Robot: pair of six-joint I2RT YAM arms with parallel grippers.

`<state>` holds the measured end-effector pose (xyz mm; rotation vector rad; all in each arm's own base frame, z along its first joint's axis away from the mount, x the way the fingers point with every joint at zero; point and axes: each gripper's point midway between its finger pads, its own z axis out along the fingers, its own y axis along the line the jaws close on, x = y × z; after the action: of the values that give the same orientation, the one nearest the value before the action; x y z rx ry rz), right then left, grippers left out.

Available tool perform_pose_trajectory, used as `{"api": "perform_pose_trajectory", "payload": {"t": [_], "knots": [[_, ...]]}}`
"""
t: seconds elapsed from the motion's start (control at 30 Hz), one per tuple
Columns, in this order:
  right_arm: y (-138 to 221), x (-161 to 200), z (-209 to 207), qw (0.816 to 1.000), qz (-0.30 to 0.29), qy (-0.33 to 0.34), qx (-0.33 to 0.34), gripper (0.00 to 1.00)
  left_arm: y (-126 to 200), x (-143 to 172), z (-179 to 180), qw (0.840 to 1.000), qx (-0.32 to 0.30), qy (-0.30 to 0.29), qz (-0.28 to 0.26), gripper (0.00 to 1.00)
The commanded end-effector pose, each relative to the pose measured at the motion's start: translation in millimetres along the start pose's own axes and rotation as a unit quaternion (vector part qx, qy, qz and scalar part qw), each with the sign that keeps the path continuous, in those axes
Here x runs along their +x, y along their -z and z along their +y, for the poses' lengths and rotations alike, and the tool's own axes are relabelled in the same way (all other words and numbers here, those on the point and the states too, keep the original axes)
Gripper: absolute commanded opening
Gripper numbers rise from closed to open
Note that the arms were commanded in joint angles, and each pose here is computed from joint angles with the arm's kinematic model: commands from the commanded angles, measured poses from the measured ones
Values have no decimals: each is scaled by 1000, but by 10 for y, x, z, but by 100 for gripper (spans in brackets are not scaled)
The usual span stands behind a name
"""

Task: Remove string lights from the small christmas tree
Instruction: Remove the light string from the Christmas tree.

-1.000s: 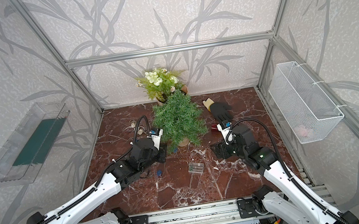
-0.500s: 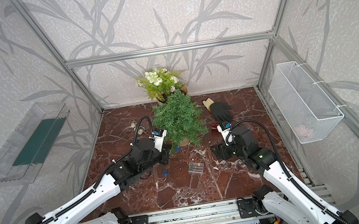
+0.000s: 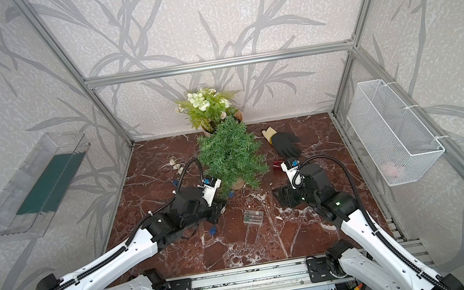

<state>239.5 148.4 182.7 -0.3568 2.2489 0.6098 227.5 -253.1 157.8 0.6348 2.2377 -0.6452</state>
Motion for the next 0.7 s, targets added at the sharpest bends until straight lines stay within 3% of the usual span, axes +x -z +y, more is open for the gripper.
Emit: {"api": "perform_pose_trajectory", "payload": {"t": [0.0, 0.2, 0.43, 0.57, 0.67], "knots": [[13, 9, 20, 1000, -5, 0, -4, 76, -48, 318, -28, 999, 15, 11, 50, 0], [10, -1, 31, 1000, -7, -4, -7, 76, -28, 563, -212, 995, 53, 11, 83, 0], [7, -9, 36, 1000, -9, -10, -9, 76, 130, 599, -489, 989, 115, -1, 93, 0], [14, -1, 42, 1000, -8, -12, -10, 76, 176, 588, -415, 992, 95, -4, 82, 0], [29, 18, 40, 1000, -7, -15, -9, 76, 206, 602, -26, 998, -12, 22, 62, 0]]}}
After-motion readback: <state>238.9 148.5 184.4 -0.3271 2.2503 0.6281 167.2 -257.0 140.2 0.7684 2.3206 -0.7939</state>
